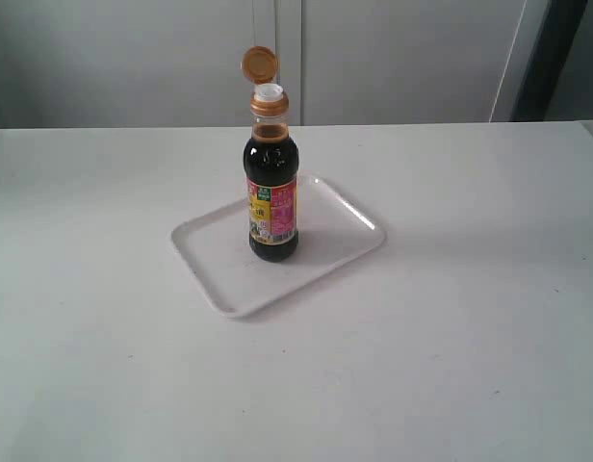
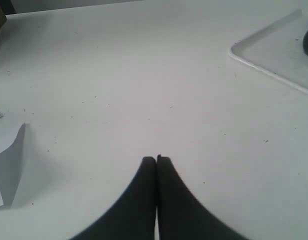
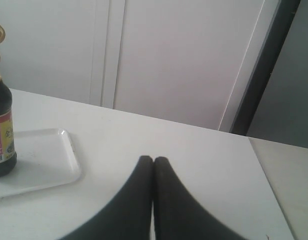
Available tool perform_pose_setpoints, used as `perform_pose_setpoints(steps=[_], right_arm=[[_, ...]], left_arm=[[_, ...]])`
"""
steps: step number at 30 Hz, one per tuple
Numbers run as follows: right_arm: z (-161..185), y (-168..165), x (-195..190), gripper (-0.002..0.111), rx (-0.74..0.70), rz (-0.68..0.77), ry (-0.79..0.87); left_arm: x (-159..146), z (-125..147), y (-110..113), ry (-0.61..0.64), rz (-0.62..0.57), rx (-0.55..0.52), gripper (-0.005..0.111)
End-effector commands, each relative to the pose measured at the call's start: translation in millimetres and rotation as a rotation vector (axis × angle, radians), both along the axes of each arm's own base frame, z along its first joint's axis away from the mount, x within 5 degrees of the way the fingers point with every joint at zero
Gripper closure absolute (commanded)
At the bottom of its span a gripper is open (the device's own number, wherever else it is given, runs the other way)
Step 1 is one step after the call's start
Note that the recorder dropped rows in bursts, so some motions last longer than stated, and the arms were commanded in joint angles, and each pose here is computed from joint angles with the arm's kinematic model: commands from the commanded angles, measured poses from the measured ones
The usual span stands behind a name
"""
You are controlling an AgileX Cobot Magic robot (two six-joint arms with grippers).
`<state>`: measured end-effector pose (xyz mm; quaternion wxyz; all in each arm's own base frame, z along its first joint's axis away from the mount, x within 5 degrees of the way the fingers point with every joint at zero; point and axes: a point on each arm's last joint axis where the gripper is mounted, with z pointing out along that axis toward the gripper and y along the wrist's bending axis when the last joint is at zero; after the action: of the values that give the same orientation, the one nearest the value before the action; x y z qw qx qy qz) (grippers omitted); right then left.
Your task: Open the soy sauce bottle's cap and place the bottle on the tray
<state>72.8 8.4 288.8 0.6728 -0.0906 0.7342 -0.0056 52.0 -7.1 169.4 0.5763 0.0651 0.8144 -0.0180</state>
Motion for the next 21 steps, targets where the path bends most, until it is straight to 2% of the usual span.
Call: perform_pose_setpoints(steps=[1, 12, 21], right_arm=[[-0.3, -0.3, -0.3, 0.108, -0.006, -0.003, -0.008], [-0.3, -0.3, -0.3, 0.108, -0.004, -0.003, -0.008], [-17.3, -0.4, 2.1, 0.108, 0.101, -0.020, 0.050]], left_arm=[[-0.1, -1.0, 0.2, -0.004, 0.002, 0.001, 0.107], [-0.1, -1.0, 0.2, -0.004, 0.002, 0.001, 0.107], [-0.1, -1.0, 0.2, -0.004, 0.002, 0.001, 0.107]])
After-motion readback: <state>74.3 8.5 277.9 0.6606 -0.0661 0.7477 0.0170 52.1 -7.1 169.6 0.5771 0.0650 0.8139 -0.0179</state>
